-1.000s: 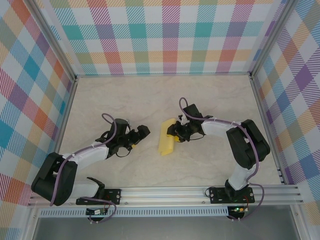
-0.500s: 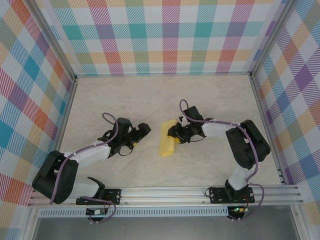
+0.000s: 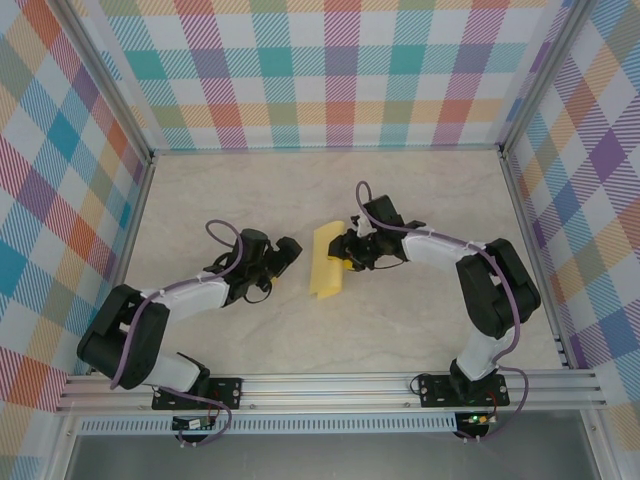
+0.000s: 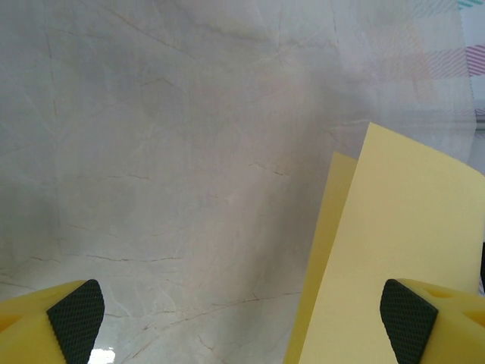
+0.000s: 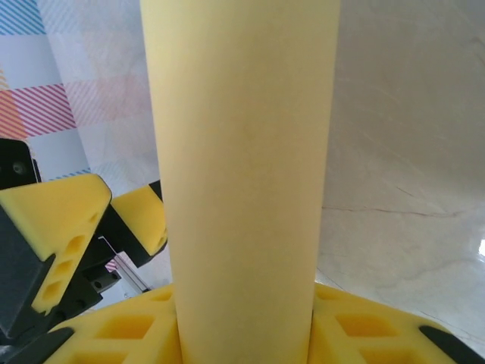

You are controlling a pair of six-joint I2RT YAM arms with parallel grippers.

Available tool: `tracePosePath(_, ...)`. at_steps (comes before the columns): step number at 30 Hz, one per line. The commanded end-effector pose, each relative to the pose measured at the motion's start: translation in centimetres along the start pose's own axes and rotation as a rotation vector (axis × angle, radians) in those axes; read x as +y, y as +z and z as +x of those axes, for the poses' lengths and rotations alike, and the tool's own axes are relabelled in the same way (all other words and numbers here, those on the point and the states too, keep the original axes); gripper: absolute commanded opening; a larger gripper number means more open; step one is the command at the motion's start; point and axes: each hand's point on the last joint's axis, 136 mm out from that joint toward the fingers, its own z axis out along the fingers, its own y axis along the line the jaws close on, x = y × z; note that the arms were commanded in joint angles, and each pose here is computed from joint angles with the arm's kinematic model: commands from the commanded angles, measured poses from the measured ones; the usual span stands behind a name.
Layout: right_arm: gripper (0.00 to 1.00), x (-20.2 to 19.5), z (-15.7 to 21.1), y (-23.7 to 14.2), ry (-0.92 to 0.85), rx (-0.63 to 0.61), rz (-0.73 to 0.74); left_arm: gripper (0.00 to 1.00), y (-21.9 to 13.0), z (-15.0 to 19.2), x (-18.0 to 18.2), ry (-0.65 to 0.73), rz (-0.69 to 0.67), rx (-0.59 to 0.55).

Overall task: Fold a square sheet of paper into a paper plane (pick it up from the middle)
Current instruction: Fold the square sheet of paper in half at the center of the table.

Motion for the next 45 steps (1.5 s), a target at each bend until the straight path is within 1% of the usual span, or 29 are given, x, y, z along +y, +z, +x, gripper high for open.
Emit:
tracePosePath(1,0.38,1.5,-0.4,-0.8,-0.03,-0.01,-0.03,0.97,-1.5,-0.3,-0.8,0.026,0.038,-0.046)
tracePosePath(5,0.39,1.6,-1.0,-0.8,-0.021,-0.043,-0.051,0.97,-1.6,0.5,-1.1,0.061,0.039,0.006)
tracePosePath(8,0.39,-0.2,-0.8,-0.4,0.012,-0.059,-0.011,0.97,-1.1,1.0,-1.8,0.07,0.065,0.042)
tracePosePath(12,0.4,-3.3,0.0,0.2,0.053,-0.036,0.052,0.95,-0.3,1.2,-2.4,0.053,0.106,0.055)
tracePosePath(13,0.4,-4.1,0.2,0.3,0.059,-0.023,0.068,0.94,-0.1,1.3,-2.5,0.051,0.114,0.063)
tracePosePath(17,0.41,-5.8,0.8,0.4,0.064,0.005,0.11,0.86,0.8,1.9,-2.7,0.057,0.125,0.105)
tracePosePath(20,0.47,-6.3,1.0,-0.1,0.055,0.006,0.147,0.78,1.4,2.3,-3.0,0.072,0.123,0.123)
tracePosePath(24,0.58,-6.7,1.1,-0.9,0.037,-0.006,0.205,0.77,2.0,2.9,-3.4,0.089,0.12,0.143)
tracePosePath(26,0.59,-7.0,1.0,-1.4,0.025,-0.011,0.236,0.77,2.3,3.5,-3.8,0.101,0.12,0.161)
tracePosePath(28,0.64,-7.1,0.9,-2.0,0.017,-0.028,0.262,0.77,2.6,4.1,-4.2,0.118,0.121,0.183)
tracePosePath(30,0.65,-7.3,0.9,-2.7,0.01,-0.045,0.289,0.77,3.0,4.8,-4.4,0.137,0.115,0.202)
tracePosePath(32,0.7,-7.5,0.9,-3.2,0.008,-0.053,0.309,0.77,3.3,5.4,-5.0,0.153,0.121,0.223)
tracePosePath(35,0.69,-7.9,0.9,-3.8,0.009,-0.058,0.313,0.77,4.0,6.5,-5.5,0.176,0.118,0.253)
tracePosePath(37,0.66,-7.6,1.0,-3.8,0.017,-0.049,0.263,0.77,4.5,7.1,-5.8,0.186,0.114,0.271)
tracePosePath(39,0.67,-7.6,1.0,-3.6,0.034,-0.042,0.232,0.77,4.9,7.6,-6.1,0.193,0.117,0.288)
tracePosePath(42,0.68,-8.4,1.0,-3.7,0.057,-0.041,0.263,0.77,5.4,8.3,-6.3,0.201,0.114,0.31)
tracePosePath(45,0.65,-9.0,1.1,-3.5,0.072,-0.033,0.276,0.76,5.9,8.9,-6.6,0.211,0.11,0.332)
